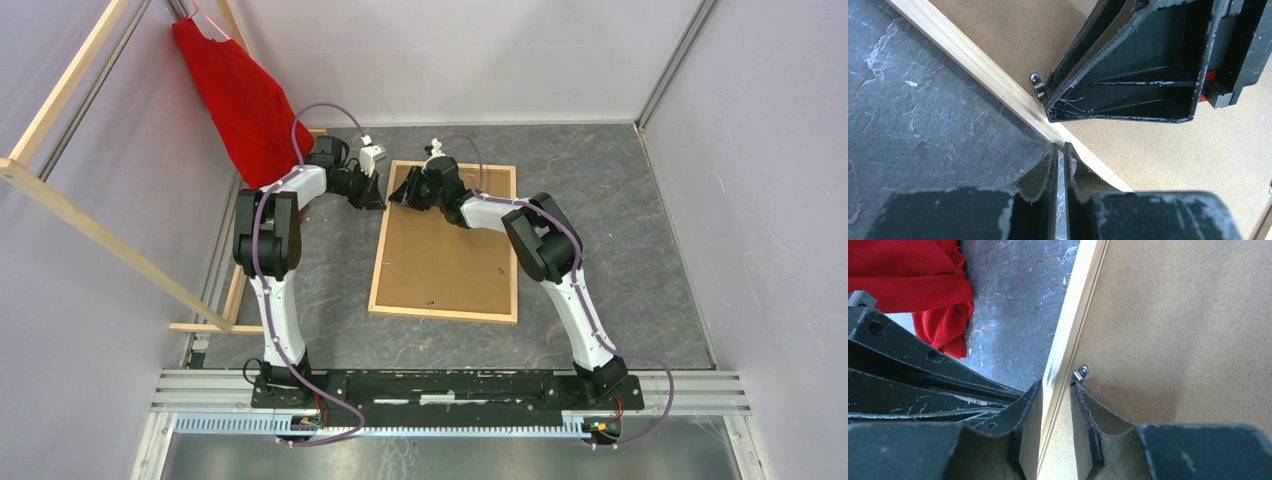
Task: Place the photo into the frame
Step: Install the photo frame at the center of the board.
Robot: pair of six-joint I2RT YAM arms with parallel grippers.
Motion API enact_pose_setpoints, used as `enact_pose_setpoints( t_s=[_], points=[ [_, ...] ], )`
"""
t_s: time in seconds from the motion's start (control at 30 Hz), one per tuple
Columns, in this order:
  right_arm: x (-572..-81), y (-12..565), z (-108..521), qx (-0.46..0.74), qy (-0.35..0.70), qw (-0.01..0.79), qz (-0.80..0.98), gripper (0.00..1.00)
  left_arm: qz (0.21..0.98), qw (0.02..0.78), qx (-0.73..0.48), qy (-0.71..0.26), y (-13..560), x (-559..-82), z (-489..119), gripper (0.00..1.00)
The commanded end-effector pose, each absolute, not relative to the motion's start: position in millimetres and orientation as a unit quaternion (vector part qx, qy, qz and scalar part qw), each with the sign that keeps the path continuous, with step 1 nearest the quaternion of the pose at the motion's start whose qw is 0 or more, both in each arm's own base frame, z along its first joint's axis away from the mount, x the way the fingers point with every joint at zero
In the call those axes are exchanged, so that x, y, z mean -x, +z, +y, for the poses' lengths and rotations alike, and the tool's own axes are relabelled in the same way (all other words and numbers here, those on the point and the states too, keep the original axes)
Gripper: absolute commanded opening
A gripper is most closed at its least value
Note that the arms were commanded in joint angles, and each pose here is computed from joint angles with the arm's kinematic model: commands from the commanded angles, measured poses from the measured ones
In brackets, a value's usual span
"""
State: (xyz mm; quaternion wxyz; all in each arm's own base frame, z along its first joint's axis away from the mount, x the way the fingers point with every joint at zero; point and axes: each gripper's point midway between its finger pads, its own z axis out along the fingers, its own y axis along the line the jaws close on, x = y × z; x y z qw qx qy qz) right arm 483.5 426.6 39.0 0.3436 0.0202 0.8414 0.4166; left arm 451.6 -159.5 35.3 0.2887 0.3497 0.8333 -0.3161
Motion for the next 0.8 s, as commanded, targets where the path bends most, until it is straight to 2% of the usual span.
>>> enact_pose_setpoints(
  t_s=[0.0,0.6,0.77],
  points=[
    [-486,18,425,-0.038,0.396,0.339,0.853,0.33,0.855,0.185,-0.349,-0.336,-2,-397,-166,0.13],
    [-483,28,443,0.000,0.455,0.322,0.831,0.33,0.853,0.184,-0.358,-0.333,-4,-395,-168,0.12],
    [-496,54,416,0.020,0.451,0.351,0.820,0.35,0.853,0.185,-0.361,-0.328,-4,-395,-166,0.12]
  ],
)
